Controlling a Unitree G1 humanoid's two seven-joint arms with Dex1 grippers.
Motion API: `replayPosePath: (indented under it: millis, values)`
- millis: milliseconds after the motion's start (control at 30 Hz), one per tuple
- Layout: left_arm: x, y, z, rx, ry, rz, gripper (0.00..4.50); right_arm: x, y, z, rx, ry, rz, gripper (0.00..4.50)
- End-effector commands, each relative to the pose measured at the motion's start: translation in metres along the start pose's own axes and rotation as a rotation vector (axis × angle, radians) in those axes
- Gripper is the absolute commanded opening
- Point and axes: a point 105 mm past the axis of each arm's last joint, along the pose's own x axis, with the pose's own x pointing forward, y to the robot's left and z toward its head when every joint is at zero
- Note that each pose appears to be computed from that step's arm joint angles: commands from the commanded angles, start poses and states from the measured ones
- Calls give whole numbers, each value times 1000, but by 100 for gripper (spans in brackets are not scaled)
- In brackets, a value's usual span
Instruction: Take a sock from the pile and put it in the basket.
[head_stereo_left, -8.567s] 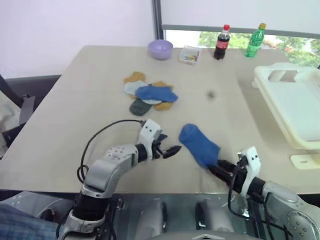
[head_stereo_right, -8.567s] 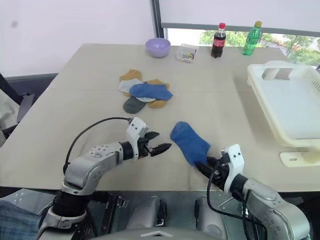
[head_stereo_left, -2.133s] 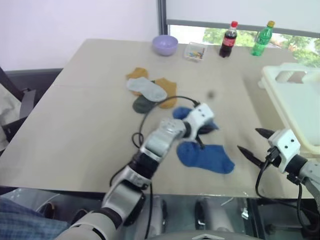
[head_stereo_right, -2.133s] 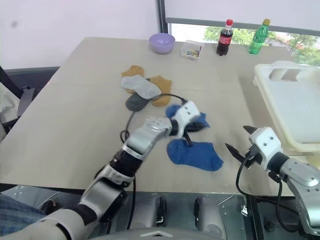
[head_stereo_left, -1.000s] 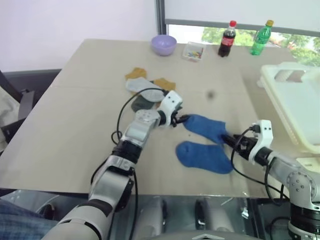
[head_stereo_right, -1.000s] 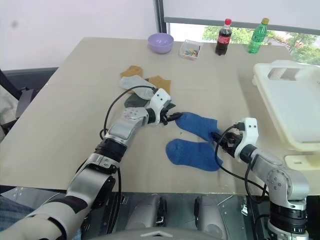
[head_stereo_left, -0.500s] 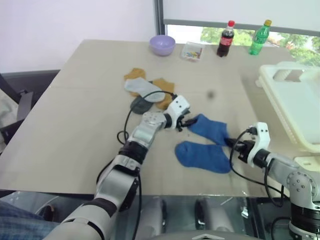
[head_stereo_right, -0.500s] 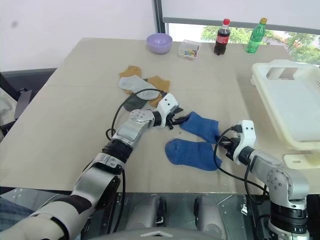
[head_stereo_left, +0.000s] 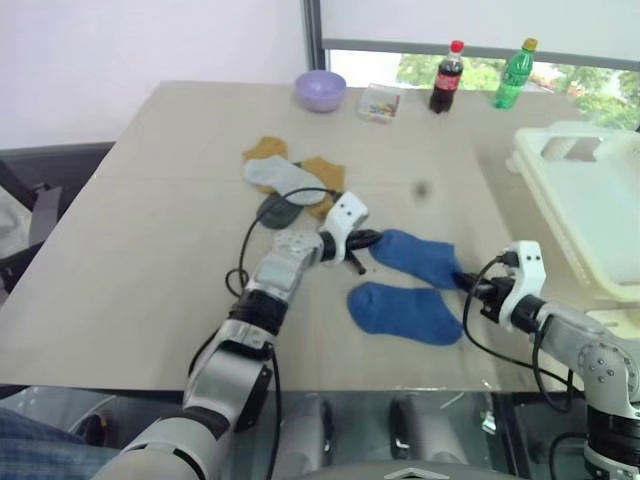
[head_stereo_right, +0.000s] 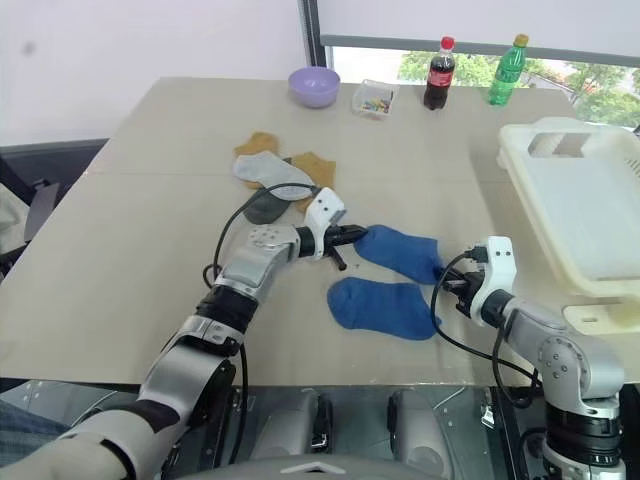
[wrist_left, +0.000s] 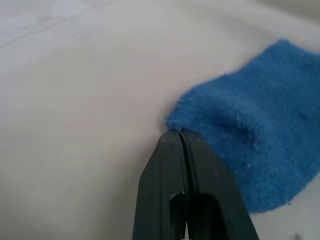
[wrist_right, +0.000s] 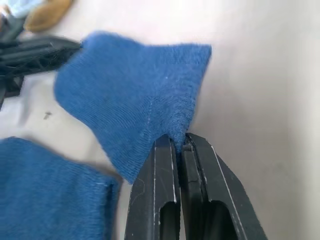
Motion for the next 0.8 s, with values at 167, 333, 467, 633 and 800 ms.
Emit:
replayPosePath:
  millis: [167,333,467,633,800]
  values:
    - [-51,-31,43,-140,-150,-124,3,-20,33,30,-112,-66,122,0]
    - [-76,-63,34,-173,-111,-192,3,-33,48,27,-125,-40,171,0]
    - [-95,-68,22,-198,-63,-161,3,-50,57,16,-123,2,196,0]
    - [-103,-83,2,-158,-9,-140,3,-61,62,0,-83,54,193,0]
    - [-100,-94,-8,-177,-20,-86,3,-66,61,-11,-39,84,162,0]
